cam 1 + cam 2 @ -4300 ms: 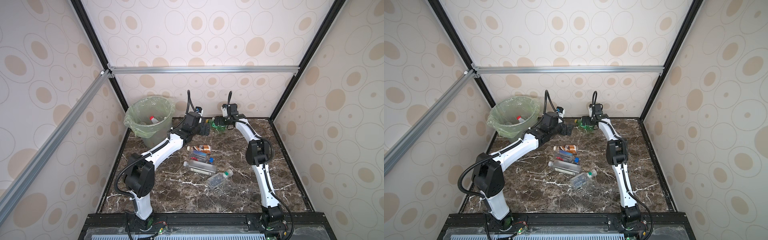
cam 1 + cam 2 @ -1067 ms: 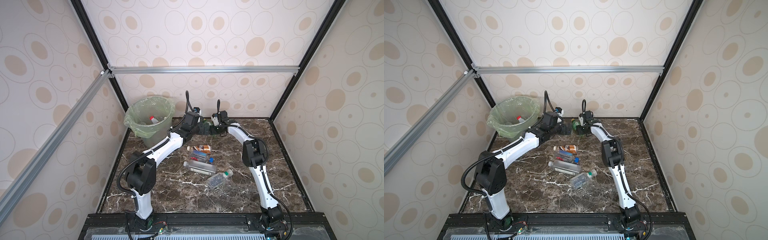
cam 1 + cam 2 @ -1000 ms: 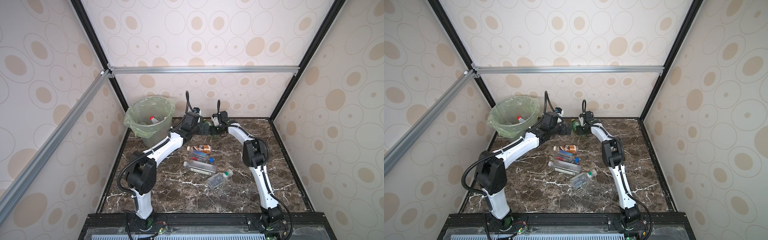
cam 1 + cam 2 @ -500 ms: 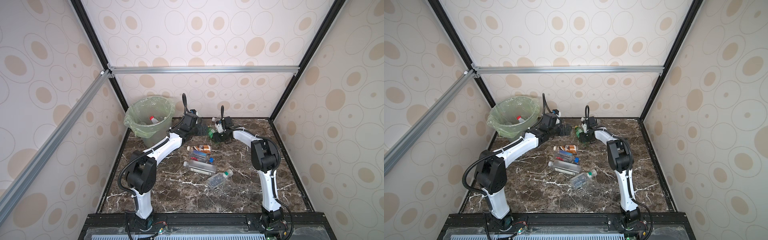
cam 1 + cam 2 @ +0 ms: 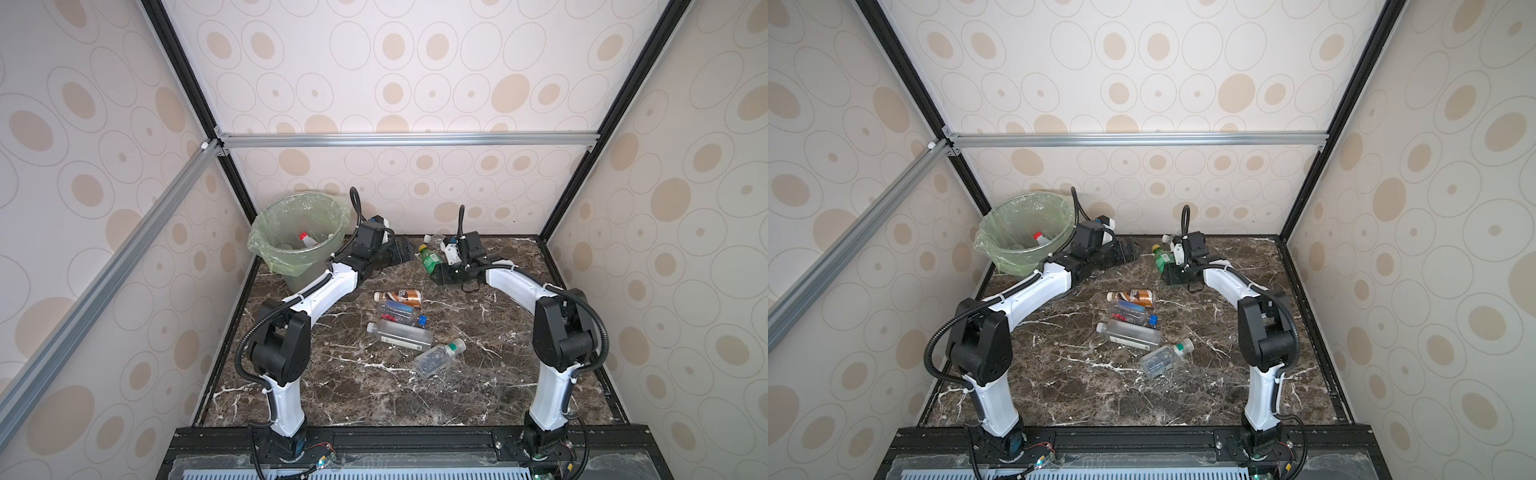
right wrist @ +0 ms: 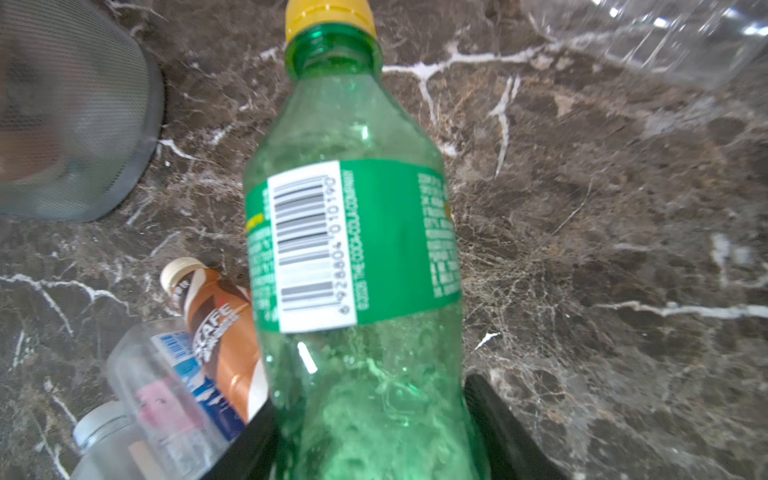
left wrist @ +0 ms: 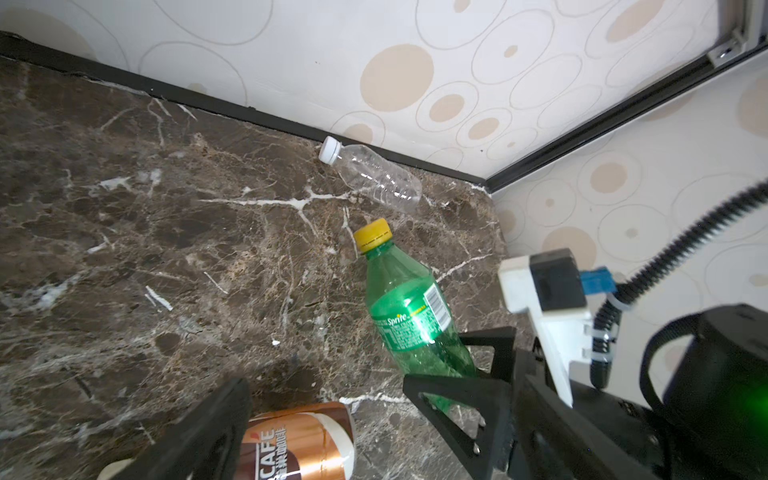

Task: Throw the plastic bottles in the bin
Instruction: 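Grasp the Sprite bottle's yellow cap with the left gripper while right holds it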

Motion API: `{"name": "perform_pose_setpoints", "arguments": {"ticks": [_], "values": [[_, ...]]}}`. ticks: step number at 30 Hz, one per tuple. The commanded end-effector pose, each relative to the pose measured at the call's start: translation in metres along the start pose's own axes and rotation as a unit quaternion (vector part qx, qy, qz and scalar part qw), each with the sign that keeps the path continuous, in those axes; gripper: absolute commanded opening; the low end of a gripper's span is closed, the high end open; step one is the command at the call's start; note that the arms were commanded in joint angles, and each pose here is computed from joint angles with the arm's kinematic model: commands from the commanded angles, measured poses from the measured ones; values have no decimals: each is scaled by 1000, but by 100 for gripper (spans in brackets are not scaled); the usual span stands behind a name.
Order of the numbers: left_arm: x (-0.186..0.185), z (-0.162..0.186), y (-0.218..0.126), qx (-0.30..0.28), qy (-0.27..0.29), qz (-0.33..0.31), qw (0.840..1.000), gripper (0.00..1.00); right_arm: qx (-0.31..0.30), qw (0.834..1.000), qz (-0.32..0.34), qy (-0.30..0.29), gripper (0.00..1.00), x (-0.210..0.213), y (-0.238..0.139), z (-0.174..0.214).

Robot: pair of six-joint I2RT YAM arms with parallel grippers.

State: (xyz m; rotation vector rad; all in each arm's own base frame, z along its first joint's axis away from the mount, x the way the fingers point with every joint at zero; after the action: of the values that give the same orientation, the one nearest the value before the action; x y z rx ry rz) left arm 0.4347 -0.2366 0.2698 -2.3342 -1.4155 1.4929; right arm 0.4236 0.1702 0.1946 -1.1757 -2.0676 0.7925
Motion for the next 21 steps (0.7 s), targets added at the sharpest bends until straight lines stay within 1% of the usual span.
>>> {"name": "perform_pose_setpoints", "arguments": {"ticks": [1,6,12,21], "values": [[-24,-29,-2,-22,-28,57,998,99,-34,999,-14,-9,51,18,-27,-9],[-43,-50,2,-43,-41,89,994,99,-65,997,-26,-25,51,38,-59,-19],[-56,-61,10,-47,-65,124,989,99,-98,994,-39,-33,51,54,-84,-24],[-68,-60,2,-51,-66,150,985,79,-121,991,-52,-38,51,67,-91,-28]]}}
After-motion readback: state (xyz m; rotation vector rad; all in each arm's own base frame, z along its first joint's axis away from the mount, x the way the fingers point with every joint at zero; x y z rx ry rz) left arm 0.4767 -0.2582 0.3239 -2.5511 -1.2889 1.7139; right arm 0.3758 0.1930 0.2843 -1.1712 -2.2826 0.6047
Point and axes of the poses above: each gripper's point midway between its finger pads, its own y axis out along the fingers, its own x axis along the line the jaws close on, z = x × y, the point moved 8 cm from there along -y, back along the fingers, and after that the axes turned 6 degrees about -y, right-handed, at the moved point
